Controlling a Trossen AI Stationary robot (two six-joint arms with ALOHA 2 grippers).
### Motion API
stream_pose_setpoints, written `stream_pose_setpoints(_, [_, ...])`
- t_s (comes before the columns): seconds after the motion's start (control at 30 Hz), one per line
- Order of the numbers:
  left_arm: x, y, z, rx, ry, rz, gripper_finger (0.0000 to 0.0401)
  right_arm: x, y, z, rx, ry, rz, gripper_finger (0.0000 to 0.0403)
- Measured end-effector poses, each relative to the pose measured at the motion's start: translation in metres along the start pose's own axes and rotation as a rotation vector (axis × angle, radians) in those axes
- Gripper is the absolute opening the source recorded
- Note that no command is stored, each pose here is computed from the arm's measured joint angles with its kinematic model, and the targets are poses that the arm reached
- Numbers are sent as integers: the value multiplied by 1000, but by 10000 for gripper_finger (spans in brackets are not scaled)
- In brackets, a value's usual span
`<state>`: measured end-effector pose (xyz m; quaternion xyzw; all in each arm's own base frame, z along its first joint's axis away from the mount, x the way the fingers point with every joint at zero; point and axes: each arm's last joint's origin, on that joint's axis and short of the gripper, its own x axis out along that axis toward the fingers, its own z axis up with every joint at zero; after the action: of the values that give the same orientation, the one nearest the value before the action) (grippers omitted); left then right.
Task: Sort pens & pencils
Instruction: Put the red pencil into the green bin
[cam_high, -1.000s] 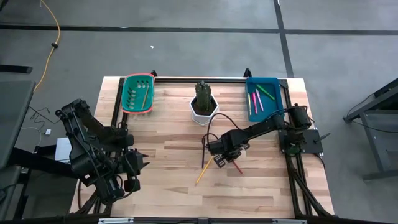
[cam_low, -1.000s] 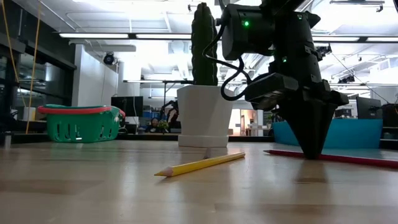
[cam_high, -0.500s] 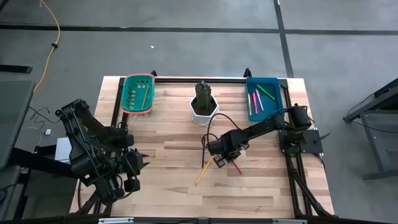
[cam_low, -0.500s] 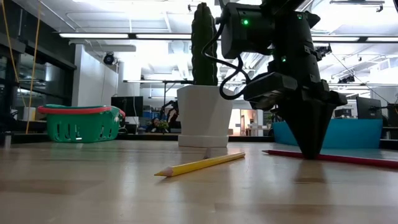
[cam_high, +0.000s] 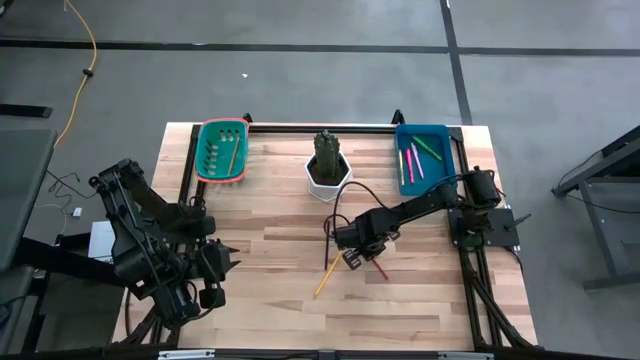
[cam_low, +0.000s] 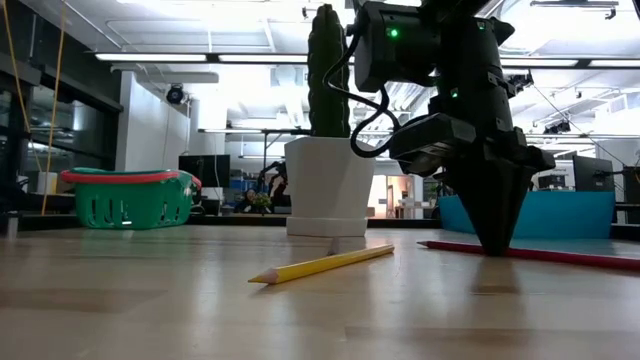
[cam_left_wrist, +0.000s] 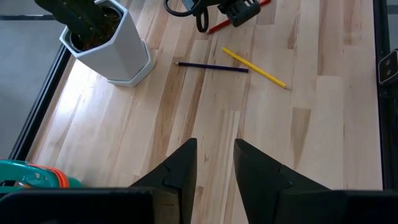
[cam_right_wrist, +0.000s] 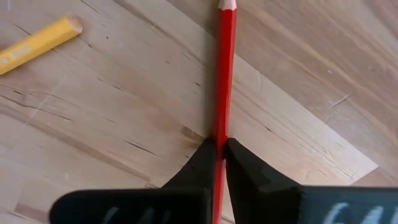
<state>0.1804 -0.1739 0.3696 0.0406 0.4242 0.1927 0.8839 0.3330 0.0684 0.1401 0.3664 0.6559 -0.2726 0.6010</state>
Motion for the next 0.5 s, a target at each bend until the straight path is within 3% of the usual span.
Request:
stream_pose_setpoints(0.23, [0,0,0,1,0,0,95,-5,7,3,-27,-34,30,8])
stream_pose_setpoints(0.5, [0,0,0,0,-13,8,95,-40,32,11,-99,-145,112,7])
